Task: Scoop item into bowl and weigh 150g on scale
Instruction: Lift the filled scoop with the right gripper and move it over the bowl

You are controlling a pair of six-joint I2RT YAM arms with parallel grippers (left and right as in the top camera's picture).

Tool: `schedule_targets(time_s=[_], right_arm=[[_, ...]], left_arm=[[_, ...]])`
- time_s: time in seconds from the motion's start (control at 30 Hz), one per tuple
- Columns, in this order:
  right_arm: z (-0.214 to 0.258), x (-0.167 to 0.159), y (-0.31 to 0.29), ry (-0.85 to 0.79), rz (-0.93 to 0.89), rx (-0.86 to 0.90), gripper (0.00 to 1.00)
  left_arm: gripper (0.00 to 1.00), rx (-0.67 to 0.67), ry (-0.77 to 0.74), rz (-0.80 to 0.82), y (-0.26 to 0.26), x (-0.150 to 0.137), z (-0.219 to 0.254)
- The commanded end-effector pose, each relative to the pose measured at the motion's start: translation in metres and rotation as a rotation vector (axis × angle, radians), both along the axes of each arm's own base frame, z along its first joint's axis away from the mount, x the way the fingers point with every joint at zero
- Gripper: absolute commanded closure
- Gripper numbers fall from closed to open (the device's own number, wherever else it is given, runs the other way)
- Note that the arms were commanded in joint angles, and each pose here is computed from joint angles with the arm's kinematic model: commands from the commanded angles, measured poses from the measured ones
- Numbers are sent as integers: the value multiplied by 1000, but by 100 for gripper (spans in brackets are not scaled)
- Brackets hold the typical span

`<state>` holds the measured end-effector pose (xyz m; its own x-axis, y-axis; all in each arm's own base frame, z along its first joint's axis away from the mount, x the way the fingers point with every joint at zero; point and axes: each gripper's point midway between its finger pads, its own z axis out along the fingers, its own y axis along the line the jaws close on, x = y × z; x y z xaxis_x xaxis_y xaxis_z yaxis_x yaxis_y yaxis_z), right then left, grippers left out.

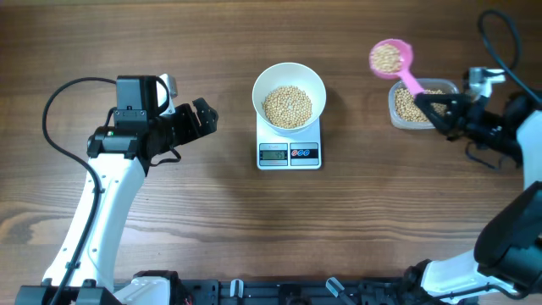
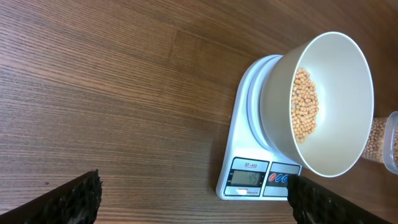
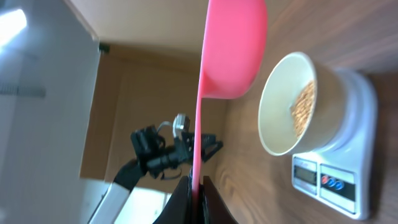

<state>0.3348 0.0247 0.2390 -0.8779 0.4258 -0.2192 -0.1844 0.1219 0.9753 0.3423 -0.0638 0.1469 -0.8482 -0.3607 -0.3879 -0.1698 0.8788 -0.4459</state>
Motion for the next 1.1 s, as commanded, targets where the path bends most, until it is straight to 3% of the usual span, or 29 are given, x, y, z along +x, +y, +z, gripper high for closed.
schedule_targets(time_s=[0.0,0.27,0.47,0.8,1.07], right_arm=[[3,0,23,-28,61,45,96],[-15,-2,68,80,211,-26,95],[-42,11,96,186,253,-188,95],[-29,27,152,38,314,-269,95],[-52,39,151,12,236,-465,96]], left_arm=[[0,12,-17,-3,1,5,5],[0,12,-20,-4,1,6,5],[0,12,-19,-4,1,6,5],[0,12,-19,-4,1,6,5],[0,12,-19,-4,1,5,5]])
